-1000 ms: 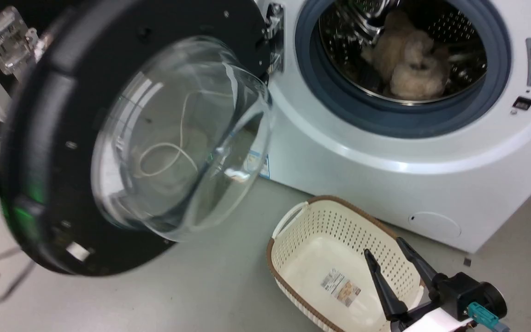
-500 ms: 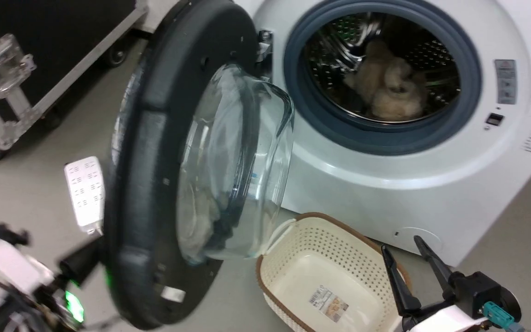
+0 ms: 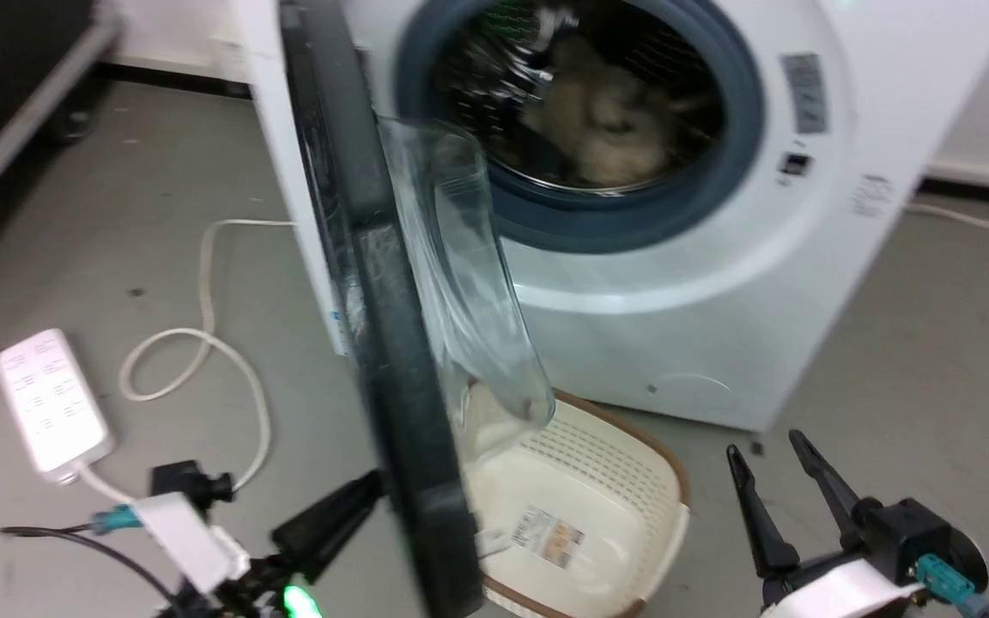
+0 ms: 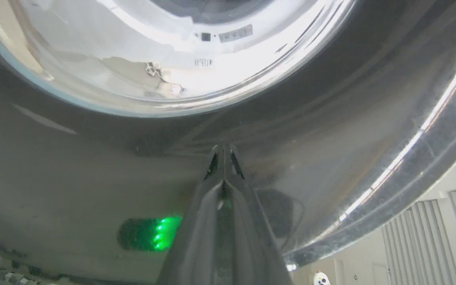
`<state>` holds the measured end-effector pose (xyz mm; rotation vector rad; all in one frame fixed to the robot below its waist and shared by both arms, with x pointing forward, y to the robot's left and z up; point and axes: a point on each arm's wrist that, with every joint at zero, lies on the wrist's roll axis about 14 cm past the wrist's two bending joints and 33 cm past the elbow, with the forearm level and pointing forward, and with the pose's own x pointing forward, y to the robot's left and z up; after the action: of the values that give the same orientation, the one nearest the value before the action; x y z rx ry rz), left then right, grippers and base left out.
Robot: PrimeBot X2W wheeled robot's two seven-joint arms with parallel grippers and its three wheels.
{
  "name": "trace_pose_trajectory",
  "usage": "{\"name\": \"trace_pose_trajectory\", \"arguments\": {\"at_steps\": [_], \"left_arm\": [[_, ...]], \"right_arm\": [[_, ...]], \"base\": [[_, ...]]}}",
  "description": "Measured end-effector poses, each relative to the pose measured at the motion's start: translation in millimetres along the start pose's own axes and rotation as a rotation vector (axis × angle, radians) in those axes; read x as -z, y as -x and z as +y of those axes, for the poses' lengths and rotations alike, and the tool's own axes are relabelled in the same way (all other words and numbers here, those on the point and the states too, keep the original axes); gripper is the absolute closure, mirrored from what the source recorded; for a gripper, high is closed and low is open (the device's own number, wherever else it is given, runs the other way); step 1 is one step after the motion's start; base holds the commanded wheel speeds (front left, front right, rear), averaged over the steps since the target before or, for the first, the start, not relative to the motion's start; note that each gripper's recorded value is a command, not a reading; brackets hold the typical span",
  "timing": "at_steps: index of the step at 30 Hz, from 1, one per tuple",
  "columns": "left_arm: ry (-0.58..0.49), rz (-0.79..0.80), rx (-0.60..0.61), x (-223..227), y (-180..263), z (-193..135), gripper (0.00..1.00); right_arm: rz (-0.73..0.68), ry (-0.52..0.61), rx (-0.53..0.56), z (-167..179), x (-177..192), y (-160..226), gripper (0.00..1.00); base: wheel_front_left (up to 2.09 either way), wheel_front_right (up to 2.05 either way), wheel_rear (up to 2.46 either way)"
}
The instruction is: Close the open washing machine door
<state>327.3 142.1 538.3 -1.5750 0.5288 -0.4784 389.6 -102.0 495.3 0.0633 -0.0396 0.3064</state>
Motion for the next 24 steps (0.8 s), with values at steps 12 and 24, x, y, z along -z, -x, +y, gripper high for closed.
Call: {"name": "trace_pose_trajectory", "arguments": {"at_steps": [12, 24], "left_arm": [[0.101, 0.230, 0.065, 60, -130, 16, 1.00], [0.203, 0.152, 0.090, 69, -250, 16, 1.00]], "right_arm": [[0.031, 0.028, 0.273, -85, 5, 45, 0.00], [0.087, 0.030, 0.466, -129, 14, 90, 0.00]], "base": [[0.00, 0.00, 0.00], [0.00, 0.00, 0.00]]}}
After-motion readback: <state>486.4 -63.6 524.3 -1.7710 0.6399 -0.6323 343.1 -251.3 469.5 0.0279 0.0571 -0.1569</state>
